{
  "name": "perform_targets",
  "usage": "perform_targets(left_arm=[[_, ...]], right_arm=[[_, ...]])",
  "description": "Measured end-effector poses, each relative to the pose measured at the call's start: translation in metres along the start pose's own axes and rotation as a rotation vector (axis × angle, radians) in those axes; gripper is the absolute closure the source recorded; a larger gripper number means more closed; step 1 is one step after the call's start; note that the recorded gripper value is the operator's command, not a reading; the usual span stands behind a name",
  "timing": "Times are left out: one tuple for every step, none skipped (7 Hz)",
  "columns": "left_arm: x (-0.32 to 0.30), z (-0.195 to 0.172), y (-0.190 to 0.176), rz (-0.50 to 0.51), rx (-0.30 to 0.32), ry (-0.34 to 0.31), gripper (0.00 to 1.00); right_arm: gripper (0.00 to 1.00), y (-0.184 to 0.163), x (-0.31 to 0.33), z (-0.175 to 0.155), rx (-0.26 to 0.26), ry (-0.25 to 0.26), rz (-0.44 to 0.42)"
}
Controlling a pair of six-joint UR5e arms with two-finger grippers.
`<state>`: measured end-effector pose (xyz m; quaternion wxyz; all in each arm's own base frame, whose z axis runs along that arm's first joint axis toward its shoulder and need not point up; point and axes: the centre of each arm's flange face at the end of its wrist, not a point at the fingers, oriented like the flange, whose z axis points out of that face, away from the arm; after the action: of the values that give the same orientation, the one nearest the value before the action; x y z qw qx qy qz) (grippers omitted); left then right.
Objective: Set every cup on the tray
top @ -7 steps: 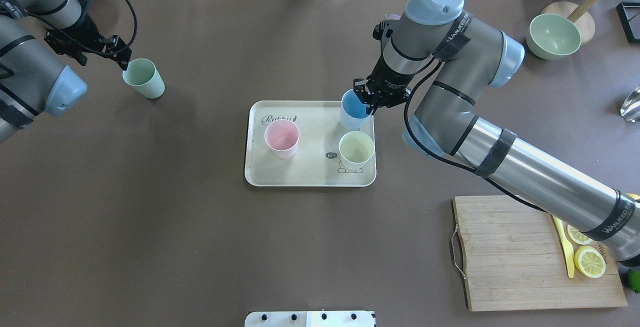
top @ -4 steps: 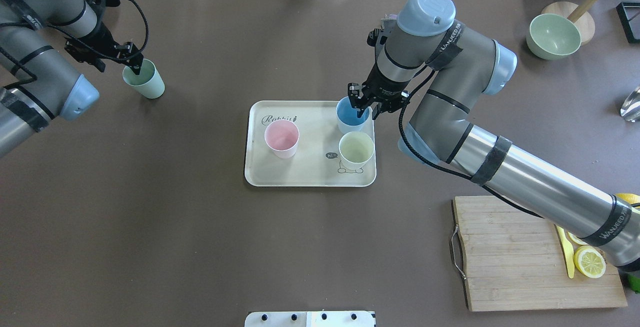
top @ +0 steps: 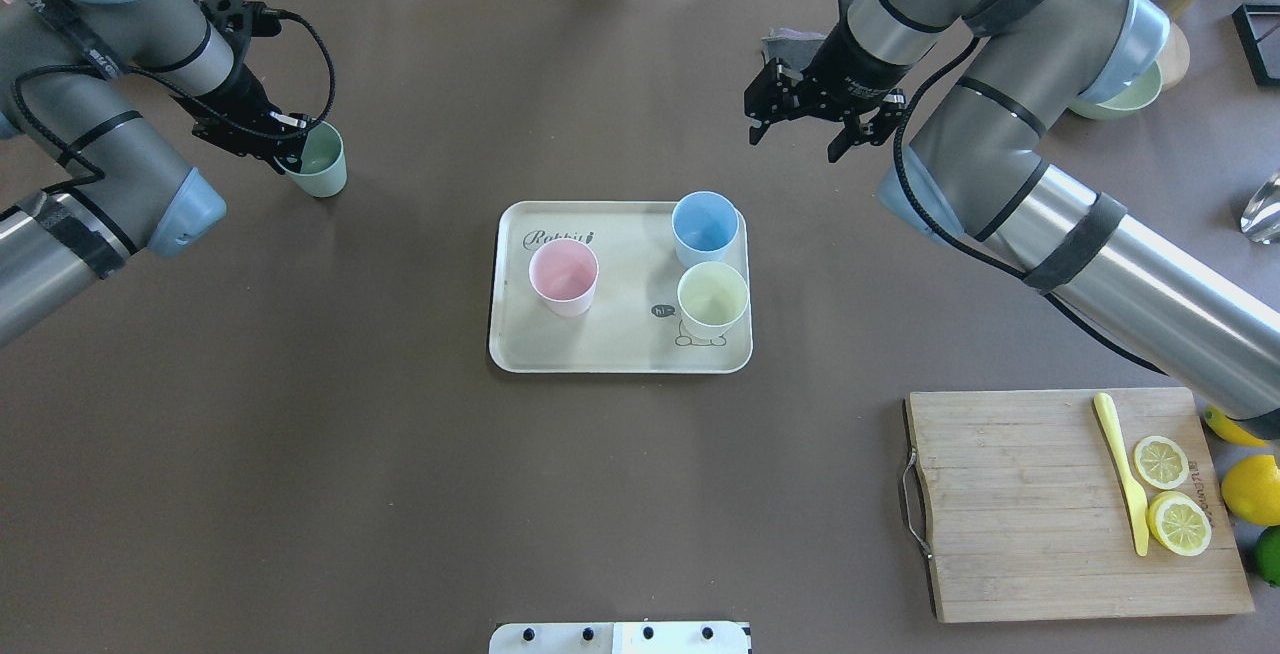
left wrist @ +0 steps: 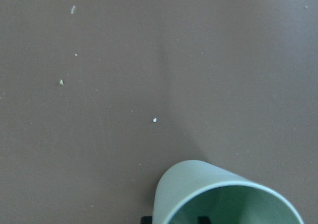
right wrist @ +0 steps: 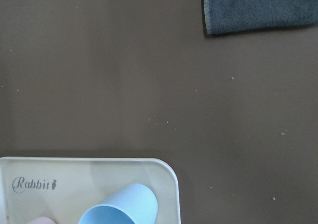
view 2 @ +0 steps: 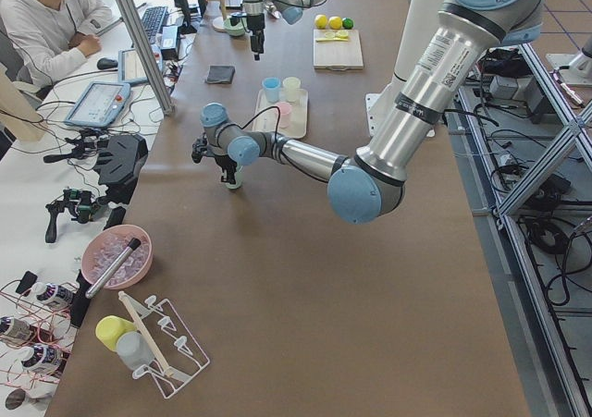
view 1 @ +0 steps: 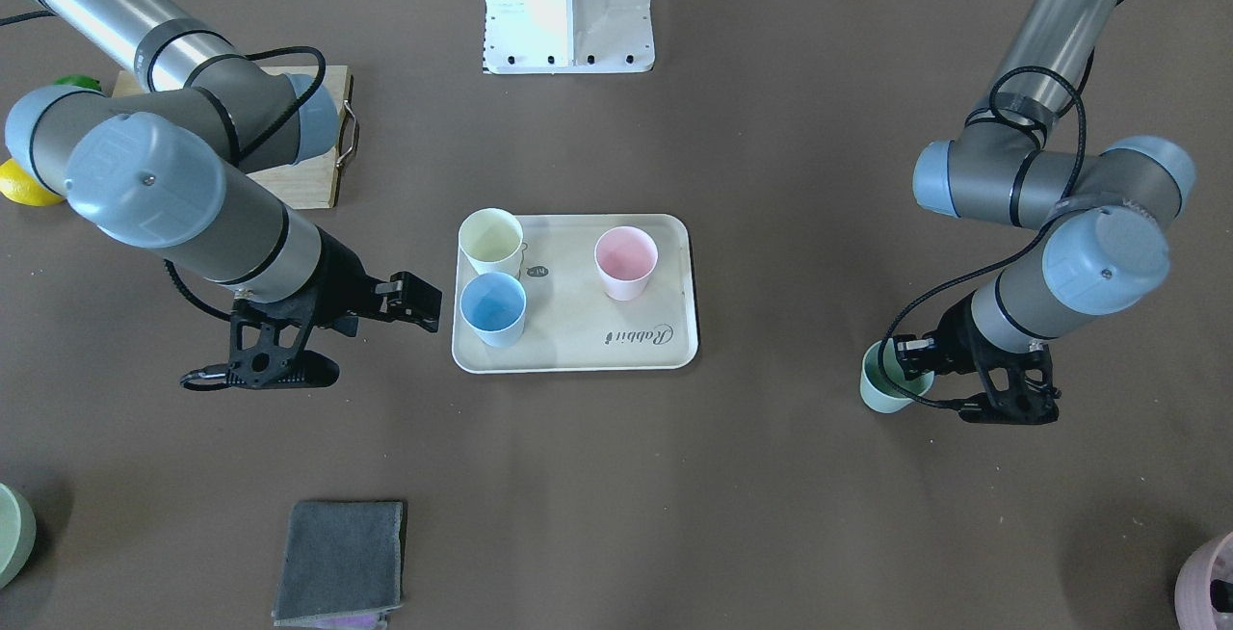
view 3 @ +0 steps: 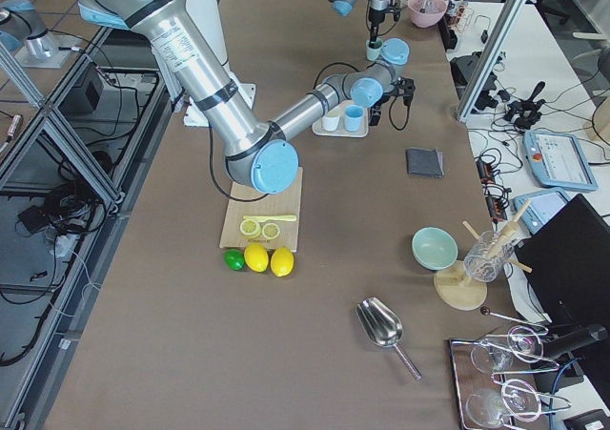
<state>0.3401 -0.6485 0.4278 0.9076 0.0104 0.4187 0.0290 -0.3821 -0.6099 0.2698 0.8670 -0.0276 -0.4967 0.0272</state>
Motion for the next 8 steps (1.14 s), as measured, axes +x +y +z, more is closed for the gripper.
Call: perform_targets(left_arm=[[0.029, -0.021, -0.008, -0.02, -0.01, 0.025, 1.0], [0.069, -0.042, -0.013, -0.06, -0.009, 0.048, 1.0], [0.12, -0.05, -0.008, -0.108, -0.015, 0.075, 1.0], [0.174, -0.045, 0.007, -0.147, -0.031, 0.094, 1.0], [0.223, -0.033, 0.026, -0.172, -0.035, 0.095, 1.0], [0.253, -0.018, 0.041, -0.179, -0.029, 0.082, 1.0], [0.266, -0.005, 0.048, -0.181, -0.031, 0.07, 0.57], [0.27, 0.005, 0.05, -0.18, -0.03, 0.059, 0.02]], right_arm=[[0.0, -0.006, 0.01, -0.011, 0.006, -0.006, -0.004], [0.0, -0.012, 0.026, -0.025, 0.013, -0.014, -0.001], [0.0, -0.016, 0.057, -0.041, 0.026, -0.012, -0.014], [0.0, -0.019, 0.097, -0.052, 0.04, 0.002, -0.041], [0.0, -0.022, 0.137, -0.059, 0.047, 0.024, -0.071], [0.0, -0.025, 0.165, -0.062, 0.047, 0.048, -0.098], [0.0, -0.027, 0.18, -0.065, 0.045, 0.068, -0.114], [0.0, -0.027, 0.19, -0.068, 0.044, 0.079, -0.118]])
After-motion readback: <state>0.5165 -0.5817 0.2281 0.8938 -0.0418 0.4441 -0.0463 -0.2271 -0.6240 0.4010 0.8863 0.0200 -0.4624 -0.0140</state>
